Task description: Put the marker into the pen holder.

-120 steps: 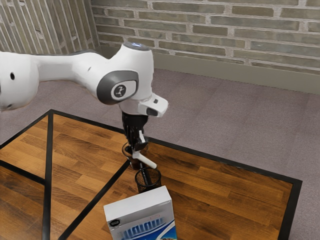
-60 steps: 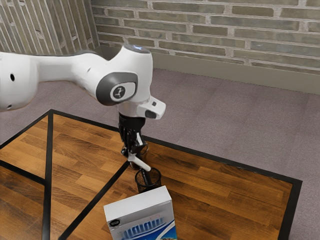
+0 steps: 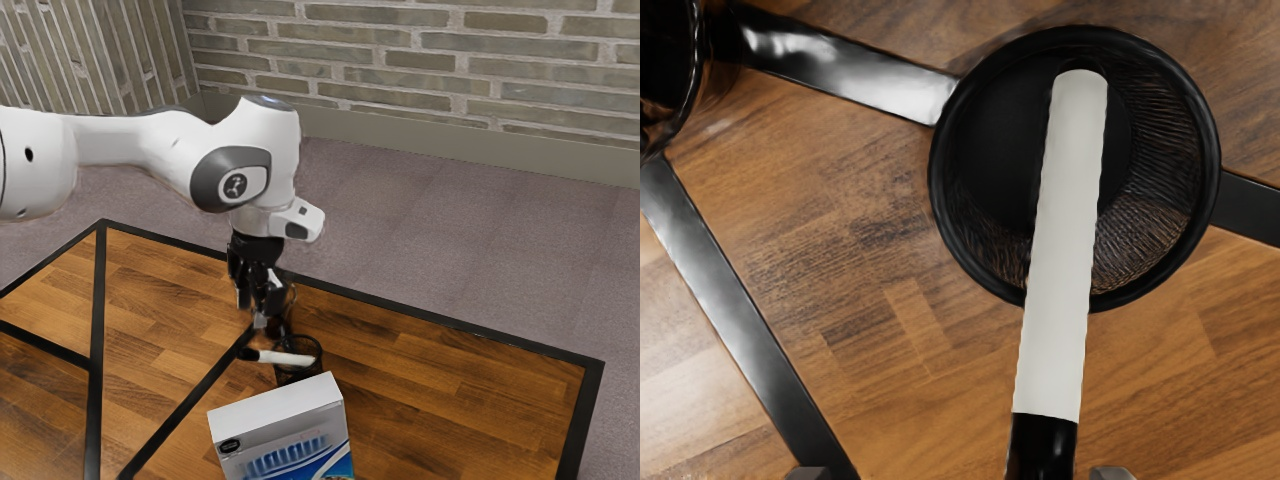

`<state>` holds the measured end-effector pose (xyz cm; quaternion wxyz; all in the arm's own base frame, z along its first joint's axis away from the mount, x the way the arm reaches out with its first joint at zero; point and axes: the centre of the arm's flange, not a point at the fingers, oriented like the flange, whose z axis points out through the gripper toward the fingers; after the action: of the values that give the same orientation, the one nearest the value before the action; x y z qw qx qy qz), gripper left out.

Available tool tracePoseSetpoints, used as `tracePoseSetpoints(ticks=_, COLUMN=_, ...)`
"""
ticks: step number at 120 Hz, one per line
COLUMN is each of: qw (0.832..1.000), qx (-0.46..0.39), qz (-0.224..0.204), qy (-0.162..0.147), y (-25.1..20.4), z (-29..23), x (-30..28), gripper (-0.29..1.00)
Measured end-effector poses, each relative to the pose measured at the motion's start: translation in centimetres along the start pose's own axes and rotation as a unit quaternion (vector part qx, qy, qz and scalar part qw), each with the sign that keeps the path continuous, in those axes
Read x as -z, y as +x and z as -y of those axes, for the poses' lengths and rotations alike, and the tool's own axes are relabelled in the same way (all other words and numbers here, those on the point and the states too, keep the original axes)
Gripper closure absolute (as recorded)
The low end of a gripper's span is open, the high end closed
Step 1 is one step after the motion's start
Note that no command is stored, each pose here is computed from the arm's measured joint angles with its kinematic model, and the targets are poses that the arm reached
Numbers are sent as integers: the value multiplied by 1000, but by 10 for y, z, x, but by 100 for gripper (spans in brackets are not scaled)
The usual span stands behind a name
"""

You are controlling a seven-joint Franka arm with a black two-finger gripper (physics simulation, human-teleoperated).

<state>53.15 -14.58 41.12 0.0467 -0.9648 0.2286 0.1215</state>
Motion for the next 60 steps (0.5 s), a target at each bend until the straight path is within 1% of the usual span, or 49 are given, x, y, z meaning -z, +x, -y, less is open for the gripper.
tracePoseSetpoints(ticks=10, qw=999, qx=34, qz=-35, qy=-1, y=-15, z=41, x=49, gripper=26)
tracePoseSetpoints(ticks=24, qw=997, qx=58, qz=-43, qy=-5, y=-30, z=70, x=74, gripper=15)
tracePoseSetpoints(ticks=28, qw=995, qx=64, qz=-76, qy=1, y=-40, z=76, x=110, gripper=13)
tracePoseSetpoints(ticks=31, qw=991, qx=70, qz=-115, qy=10, y=-48, z=82, x=151, gripper=12)
tracePoseSetpoints(ticks=35, qw=985, qx=78, qz=-153, qy=19, y=-62, z=88, x=196, gripper=10)
tracePoseSetpoints(ticks=40, qw=979, qx=95, qz=-175, qy=31, y=-84, z=95, x=238, gripper=8)
tracePoseSetpoints(ticks=44, qw=980, qx=108, qz=-162, qy=34, y=-92, z=100, x=239, gripper=7)
tracePoseSetpoints(ticks=52, qw=985, qx=130, qz=-110, qy=24, y=-93, z=114, x=202, gripper=5)
tracePoseSetpoints(ticks=60, qw=984, qx=151, qz=-95, qy=9, y=-99, z=131, x=191, gripper=4)
